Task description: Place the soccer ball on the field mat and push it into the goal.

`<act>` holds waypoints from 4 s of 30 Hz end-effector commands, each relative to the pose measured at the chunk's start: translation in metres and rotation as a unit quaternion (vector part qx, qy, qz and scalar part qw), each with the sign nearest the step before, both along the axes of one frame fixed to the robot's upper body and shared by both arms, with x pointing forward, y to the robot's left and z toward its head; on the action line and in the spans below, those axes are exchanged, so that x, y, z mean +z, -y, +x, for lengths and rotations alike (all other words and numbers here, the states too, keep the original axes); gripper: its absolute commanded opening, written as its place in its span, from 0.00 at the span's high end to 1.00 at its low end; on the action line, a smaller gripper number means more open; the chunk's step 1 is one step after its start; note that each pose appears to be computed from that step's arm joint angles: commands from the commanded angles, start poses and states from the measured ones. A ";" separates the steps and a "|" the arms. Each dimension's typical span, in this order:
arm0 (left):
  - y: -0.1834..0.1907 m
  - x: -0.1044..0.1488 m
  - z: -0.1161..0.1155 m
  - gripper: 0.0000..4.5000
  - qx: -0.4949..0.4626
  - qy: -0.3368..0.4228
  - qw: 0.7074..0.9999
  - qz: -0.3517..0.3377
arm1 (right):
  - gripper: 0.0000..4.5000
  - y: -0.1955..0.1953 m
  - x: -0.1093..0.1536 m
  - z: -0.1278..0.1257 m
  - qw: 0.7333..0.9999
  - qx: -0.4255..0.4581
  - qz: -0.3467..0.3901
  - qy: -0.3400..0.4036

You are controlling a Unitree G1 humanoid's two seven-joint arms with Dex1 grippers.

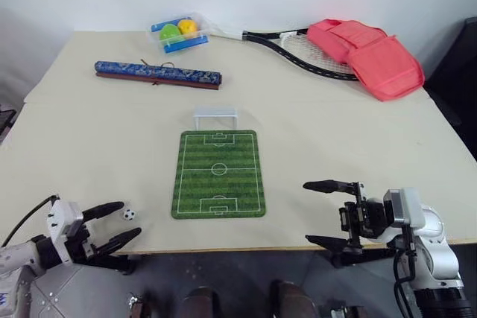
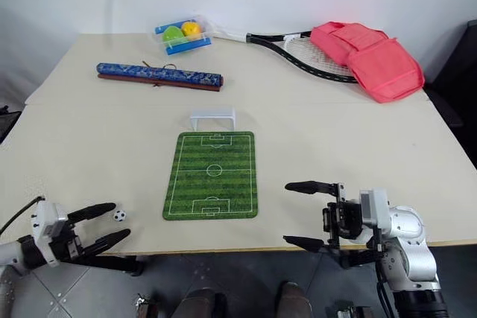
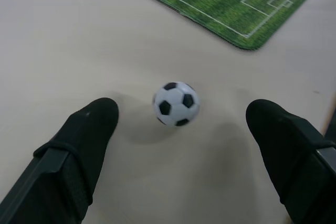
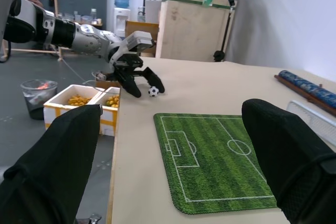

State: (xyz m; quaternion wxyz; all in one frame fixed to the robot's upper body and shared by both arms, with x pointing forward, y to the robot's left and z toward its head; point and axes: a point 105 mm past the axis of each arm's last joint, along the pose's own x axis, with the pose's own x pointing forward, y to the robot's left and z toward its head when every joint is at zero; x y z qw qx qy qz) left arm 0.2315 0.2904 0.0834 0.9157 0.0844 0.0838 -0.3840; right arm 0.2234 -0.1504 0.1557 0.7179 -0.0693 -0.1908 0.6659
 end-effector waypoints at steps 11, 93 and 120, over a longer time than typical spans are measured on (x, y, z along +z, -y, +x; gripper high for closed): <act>0.010 -0.015 0.004 0.61 -0.020 -0.014 1.000 -0.002 | 0.00 0.002 -0.004 -0.005 1.000 -0.001 -0.004 0.005; 0.065 0.021 -0.033 0.50 -0.232 0.010 0.973 0.008 | 0.00 0.057 -0.014 0.001 0.992 -0.127 -0.029 -0.003; 0.175 0.009 0.054 0.99 -0.238 0.052 0.969 -0.029 | 0.00 0.076 -0.050 -0.026 0.988 -0.143 -0.051 -0.019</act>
